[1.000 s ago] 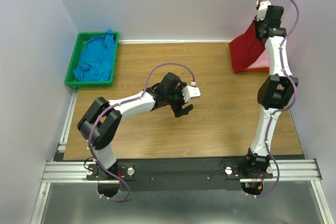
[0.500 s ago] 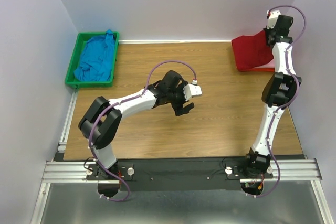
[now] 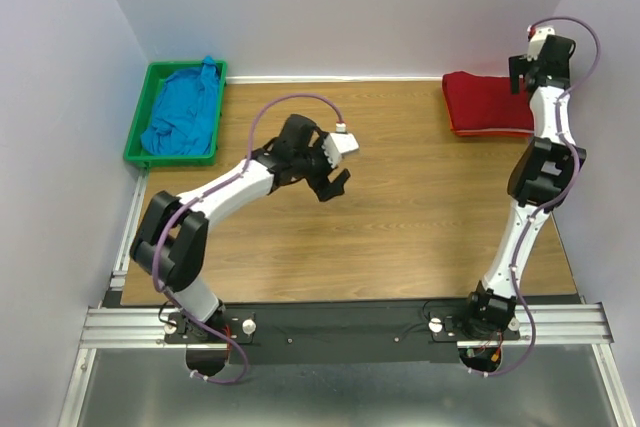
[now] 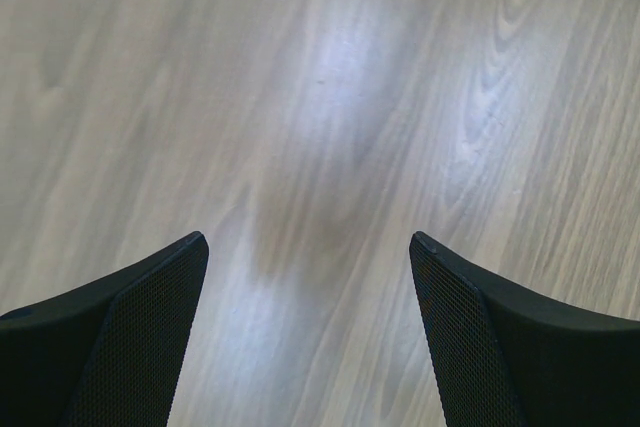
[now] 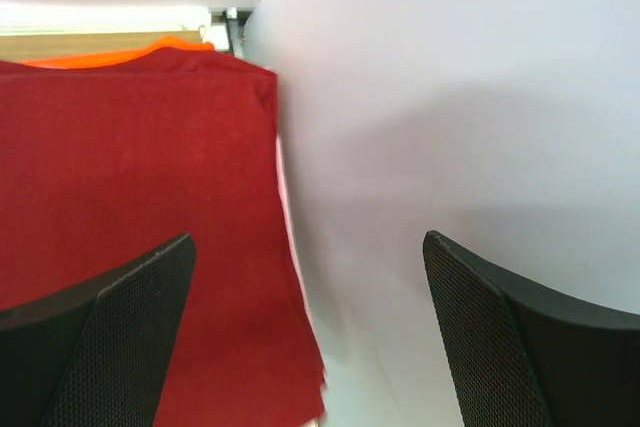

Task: Fold and stack the t-shirts
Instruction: Neatly place the folded tshirt to the corner, then reset both grippers

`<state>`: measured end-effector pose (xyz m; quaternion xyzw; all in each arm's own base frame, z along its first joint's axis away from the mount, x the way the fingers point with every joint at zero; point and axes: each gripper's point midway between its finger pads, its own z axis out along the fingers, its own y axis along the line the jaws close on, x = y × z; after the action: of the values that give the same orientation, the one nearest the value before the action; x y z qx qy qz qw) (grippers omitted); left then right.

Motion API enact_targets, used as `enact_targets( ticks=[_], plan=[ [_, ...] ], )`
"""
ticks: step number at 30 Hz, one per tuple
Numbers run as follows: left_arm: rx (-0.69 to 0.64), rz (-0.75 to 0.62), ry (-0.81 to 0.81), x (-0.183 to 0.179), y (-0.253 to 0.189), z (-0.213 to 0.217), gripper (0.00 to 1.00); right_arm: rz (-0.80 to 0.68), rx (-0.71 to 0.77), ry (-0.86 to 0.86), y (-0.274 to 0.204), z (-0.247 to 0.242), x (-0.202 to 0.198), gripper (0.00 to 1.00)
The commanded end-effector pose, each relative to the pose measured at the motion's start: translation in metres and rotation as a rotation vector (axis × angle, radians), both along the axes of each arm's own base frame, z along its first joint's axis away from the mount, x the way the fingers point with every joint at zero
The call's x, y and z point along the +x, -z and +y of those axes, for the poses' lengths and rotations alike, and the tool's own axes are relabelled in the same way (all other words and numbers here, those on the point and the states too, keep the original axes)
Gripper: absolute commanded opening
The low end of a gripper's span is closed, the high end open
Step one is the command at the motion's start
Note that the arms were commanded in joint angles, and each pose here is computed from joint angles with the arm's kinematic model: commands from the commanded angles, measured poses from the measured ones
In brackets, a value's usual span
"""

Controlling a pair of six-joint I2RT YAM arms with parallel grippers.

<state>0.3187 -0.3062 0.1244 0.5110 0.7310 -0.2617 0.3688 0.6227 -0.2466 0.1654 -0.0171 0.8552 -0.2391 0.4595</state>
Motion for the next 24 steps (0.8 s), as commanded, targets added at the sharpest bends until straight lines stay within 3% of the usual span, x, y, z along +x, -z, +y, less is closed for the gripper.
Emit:
enact_targets(
  ticks=[1, 2, 3, 7, 12, 16, 20, 24],
  plan=[
    [-0.128, -0.081, -0.072, 0.015, -0.068, 0.014, 0.89, -0.168, 0.008, -0.054, -0.095, 0.024, -0.014, 1.00],
    [-0.149, -0.103, -0.092, 0.020, -0.080, 0.018, 0.89, -0.140, 0.025, -0.071, -0.086, 0.031, -0.020, 1.00],
    [-0.160, -0.118, -0.112, 0.023, -0.088, 0.023, 0.89, -0.162, 0.030, -0.097, -0.109, 0.042, -0.031, 1.00],
    [-0.192, -0.194, -0.246, 0.050, -0.132, 0.054, 0.89, -0.147, 0.145, -0.225, -0.128, 0.092, -0.060, 1.00],
    [-0.202, -0.173, -0.344, 0.065, -0.149, 0.090, 0.89, -0.096, 0.347, -0.330, -0.138, 0.155, -0.104, 1.00],
    [-0.212, -0.152, -0.409, 0.069, -0.146, 0.120, 0.90, -0.036, 0.518, -0.426, -0.126, 0.208, -0.145, 1.00],
    [-0.200, -0.119, -0.457, 0.060, -0.126, 0.142, 0.90, 0.081, 0.677, -0.473, -0.084, 0.261, -0.199, 1.00],
    [-0.186, -0.108, -0.482, 0.047, -0.102, 0.158, 0.90, 0.155, 0.719, -0.510, -0.046, 0.300, -0.240, 1.00]
  ],
)
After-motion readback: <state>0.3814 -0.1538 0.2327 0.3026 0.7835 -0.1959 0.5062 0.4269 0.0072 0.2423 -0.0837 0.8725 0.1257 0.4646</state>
